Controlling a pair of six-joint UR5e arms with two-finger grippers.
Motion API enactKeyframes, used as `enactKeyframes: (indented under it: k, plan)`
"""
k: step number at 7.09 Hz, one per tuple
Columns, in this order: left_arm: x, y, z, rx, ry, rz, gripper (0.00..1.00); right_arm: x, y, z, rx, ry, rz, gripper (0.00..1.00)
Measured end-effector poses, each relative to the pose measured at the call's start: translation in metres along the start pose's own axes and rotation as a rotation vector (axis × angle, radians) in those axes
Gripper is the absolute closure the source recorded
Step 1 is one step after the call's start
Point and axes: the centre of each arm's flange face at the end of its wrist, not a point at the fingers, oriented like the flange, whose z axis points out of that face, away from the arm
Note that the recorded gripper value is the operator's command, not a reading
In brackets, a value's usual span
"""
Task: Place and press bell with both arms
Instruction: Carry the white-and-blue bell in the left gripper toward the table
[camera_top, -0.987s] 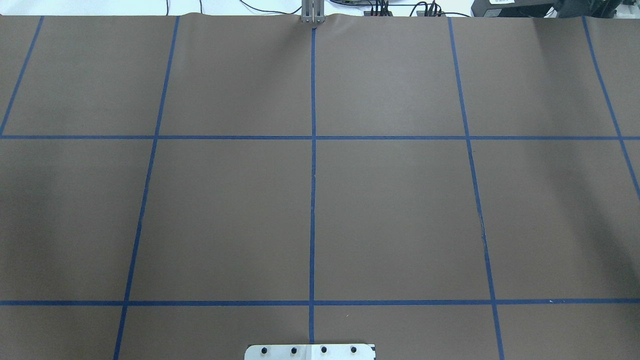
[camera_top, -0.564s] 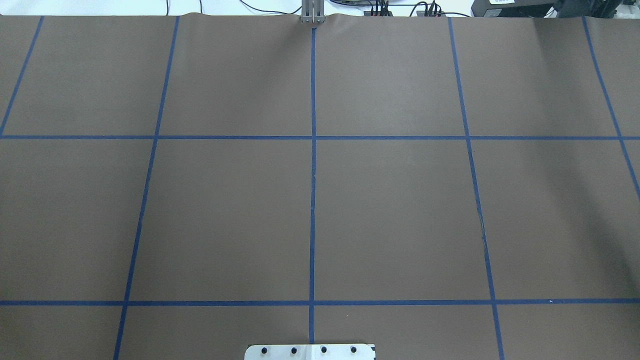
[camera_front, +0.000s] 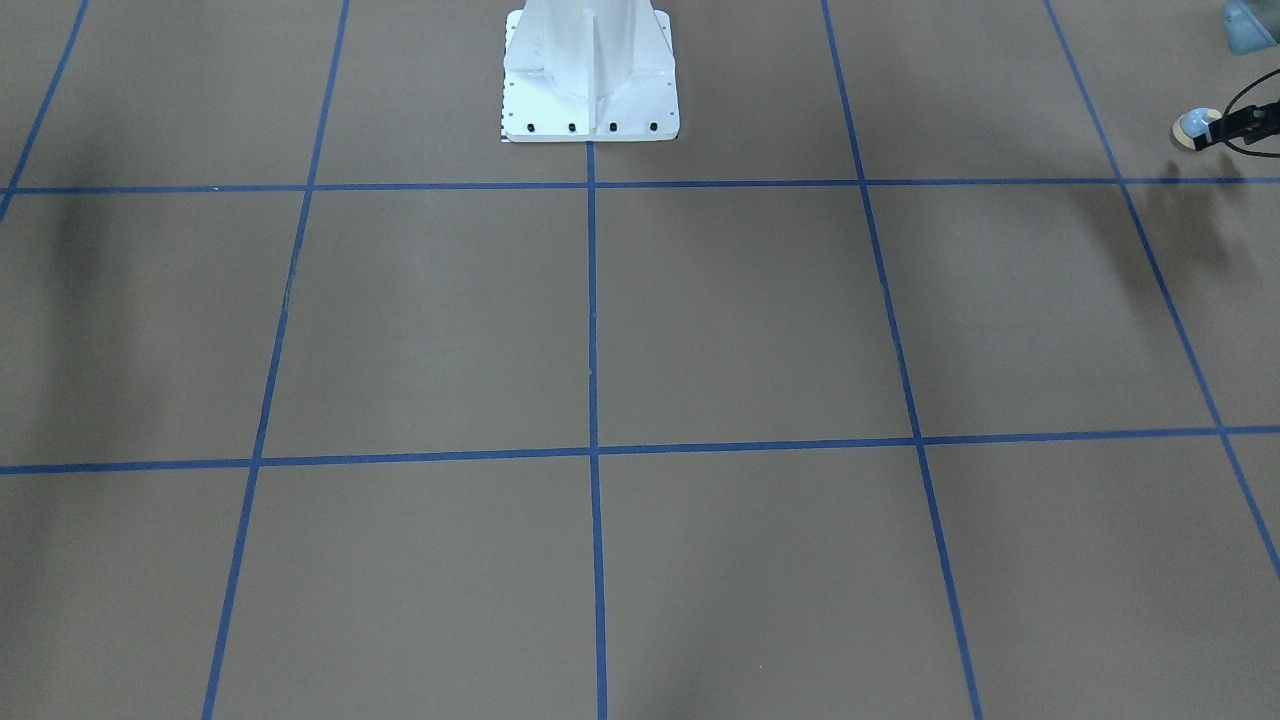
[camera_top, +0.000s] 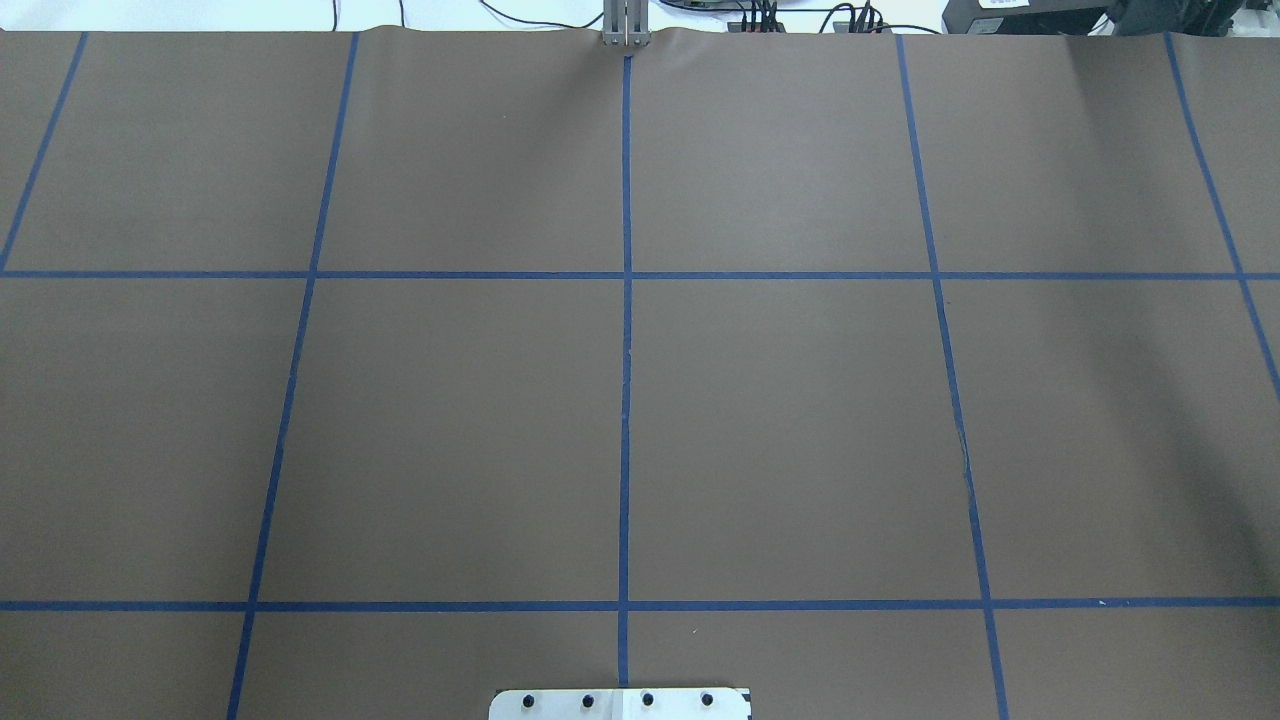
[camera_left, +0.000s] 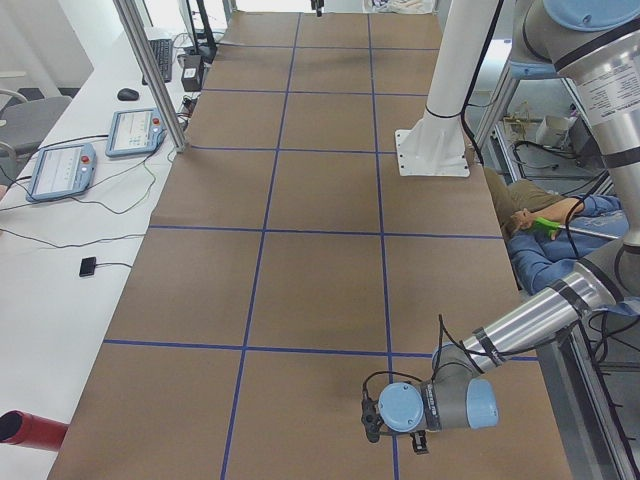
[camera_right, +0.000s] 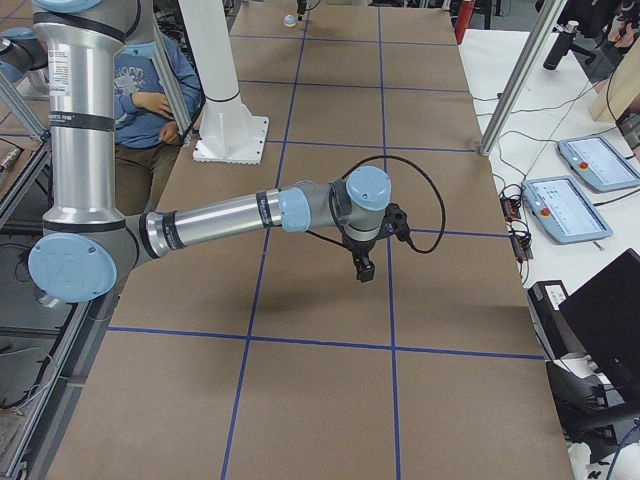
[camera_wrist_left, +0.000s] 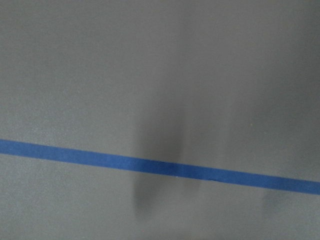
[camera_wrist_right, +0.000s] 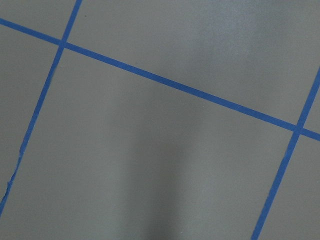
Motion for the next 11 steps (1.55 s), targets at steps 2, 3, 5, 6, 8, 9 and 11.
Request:
enactKeyframes:
  k: [2, 3, 5, 6, 8, 9, 11]
  plan:
    - [-0.01, 0.025, 0.01, -0.029, -0.007, -0.014, 0.0, -0.003, -0.001, -0.001, 0.002, 0.0, -0.005, 0.0]
    - [-0.011, 0.029, 0.011, -0.031, -0.011, -0.015, 0.0, -0.003, -0.001, -0.001, 0.002, -0.001, -0.006, 0.0]
    - [-0.007, 0.024, 0.011, -0.033, -0.014, -0.002, 0.0, -0.003, -0.001, 0.0, 0.0, -0.001, -0.007, 0.0]
    - [-0.003, 0.019, 0.011, -0.034, -0.014, 0.003, 0.0, -0.003, -0.001, 0.001, -0.001, -0.001, -0.008, 0.0]
    - [0.004, 0.012, 0.013, -0.046, -0.016, 0.009, 0.0, -0.004, -0.001, 0.001, -0.003, -0.001, -0.008, 0.0]
    - [0.005, 0.011, 0.014, -0.053, -0.018, 0.013, 0.0, -0.005, -0.001, 0.002, -0.004, -0.002, -0.01, 0.0]
    - [0.009, 0.008, 0.016, -0.063, -0.023, 0.023, 0.0, -0.006, -0.002, 0.004, -0.007, -0.003, -0.013, 0.0]
